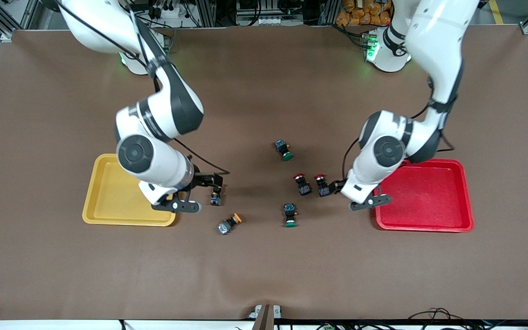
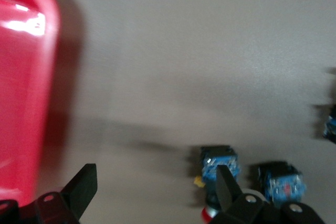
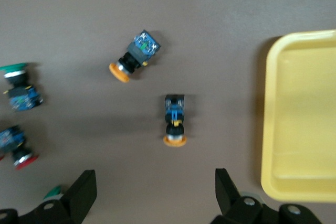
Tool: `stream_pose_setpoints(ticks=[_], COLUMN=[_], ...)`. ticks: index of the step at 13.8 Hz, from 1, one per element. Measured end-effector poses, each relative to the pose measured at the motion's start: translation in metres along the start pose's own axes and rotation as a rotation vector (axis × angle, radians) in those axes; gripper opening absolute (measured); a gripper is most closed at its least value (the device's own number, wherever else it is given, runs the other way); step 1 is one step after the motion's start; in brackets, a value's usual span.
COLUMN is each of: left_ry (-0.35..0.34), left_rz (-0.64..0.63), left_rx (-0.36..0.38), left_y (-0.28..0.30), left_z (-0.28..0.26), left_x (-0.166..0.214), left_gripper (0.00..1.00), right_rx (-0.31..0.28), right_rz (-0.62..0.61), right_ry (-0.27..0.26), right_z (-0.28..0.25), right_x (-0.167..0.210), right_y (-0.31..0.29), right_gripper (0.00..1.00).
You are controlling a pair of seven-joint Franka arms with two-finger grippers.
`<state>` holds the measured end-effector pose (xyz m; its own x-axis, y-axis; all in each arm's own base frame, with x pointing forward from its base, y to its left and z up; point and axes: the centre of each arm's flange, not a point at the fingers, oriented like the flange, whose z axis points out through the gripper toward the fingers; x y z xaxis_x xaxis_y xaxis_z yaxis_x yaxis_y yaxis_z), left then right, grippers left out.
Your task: Place red and yellow buttons in trays
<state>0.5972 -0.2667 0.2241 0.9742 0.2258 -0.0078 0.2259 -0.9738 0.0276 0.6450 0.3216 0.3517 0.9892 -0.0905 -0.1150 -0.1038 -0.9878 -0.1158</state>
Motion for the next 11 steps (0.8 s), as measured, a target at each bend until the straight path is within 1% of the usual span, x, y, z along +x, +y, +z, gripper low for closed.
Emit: stream_pose_setpoints(ticks=[2,4,7,11], left_ry=[-0.001,0.004,0.018,0.024], left_rz=[-0.027,-0.055,-0.080,-0.095], left_rx=[-0.001,-0.006,-0.019,-0.026], left_y=[0.008,0.016,0.028,0.037], left_z=[0.023,0.032,0.027,0.025], left_x=[-0.007,-0.012,-0.014,-0.017], left_gripper=[1.00,1.00,1.00,1.00], right_rx=[0.001,-0.003,-0.025,-0.041], right_rz=[0.014,0.029,0.038,0.037], right_ry=[0.025,0.040,0.028,0.009], right_z=[0.039,0.077,0.125,0.147], right_x=[0.009,0.012,0.008,0.000], right_y=[0.004,0.013,0.022,0.015], right_gripper=[1.00,1.00,1.00,1.00])
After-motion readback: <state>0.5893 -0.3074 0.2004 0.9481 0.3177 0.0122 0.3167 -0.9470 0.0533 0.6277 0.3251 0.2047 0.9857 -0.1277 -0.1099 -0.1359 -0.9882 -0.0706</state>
